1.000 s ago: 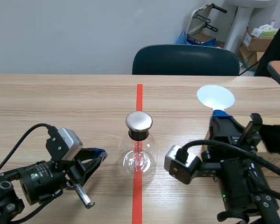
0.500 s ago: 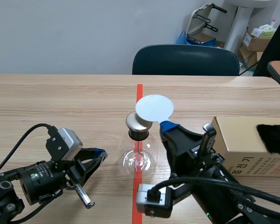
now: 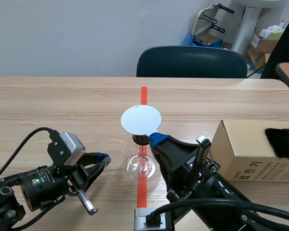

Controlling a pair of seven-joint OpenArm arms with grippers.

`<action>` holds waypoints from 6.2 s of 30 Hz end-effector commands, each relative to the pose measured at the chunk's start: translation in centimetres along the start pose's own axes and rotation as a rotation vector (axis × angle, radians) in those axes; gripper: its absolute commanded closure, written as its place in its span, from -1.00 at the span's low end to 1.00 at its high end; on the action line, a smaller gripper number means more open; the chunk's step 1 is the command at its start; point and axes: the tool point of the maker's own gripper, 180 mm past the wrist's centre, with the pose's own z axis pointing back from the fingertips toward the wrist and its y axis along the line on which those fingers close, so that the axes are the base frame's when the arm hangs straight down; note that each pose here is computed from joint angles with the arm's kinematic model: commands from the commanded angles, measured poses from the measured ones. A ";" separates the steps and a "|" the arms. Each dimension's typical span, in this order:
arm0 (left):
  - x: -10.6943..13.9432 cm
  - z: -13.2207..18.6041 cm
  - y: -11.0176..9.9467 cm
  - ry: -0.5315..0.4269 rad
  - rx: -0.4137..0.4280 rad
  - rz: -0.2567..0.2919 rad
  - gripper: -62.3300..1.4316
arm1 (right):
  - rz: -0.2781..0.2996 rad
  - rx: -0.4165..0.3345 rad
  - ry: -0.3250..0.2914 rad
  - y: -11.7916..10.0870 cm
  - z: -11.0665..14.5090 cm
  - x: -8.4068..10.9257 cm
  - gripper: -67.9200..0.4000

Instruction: Do the electroscope experiment

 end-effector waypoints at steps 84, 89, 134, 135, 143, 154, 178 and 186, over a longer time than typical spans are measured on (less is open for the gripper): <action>1.4 -0.5 0.1 -0.046 0.001 -0.002 0.83 | 0.015 -0.031 0.697 -0.9 4.1 -12.2 0.94; 1.4 -0.5 0.1 -0.046 0.001 -0.002 0.83 | 0.015 -0.031 0.697 -0.9 4.1 -12.2 0.94; 1.5 -0.5 0.0 -0.052 0.000 -0.002 0.83 | 0.023 -0.024 0.041 -0.7 -0.1 -1.4 0.94; 1.5 -0.5 0.0 -0.052 0.000 -0.002 0.83 | 0.023 -0.024 0.042 -0.7 -0.1 -1.4 0.94; 1.5 -0.5 0.1 -0.051 0.001 -0.002 0.83 | 0.023 -0.024 0.042 -0.7 -0.1 -1.4 0.94; 1.3 -0.5 -0.1 -0.044 0.000 0.000 0.83 | 0.023 -0.024 0.042 -0.7 -0.1 -1.4 0.94; 1.3 -0.5 0.0 -0.043 0.000 0.000 0.83 | 0.023 -0.024 0.042 -0.7 -0.1 -1.4 0.94; 1.3 -0.5 0.0 -0.043 0.000 0.000 0.83 | 0.023 -0.024 0.042 -0.7 -0.1 -1.4 0.94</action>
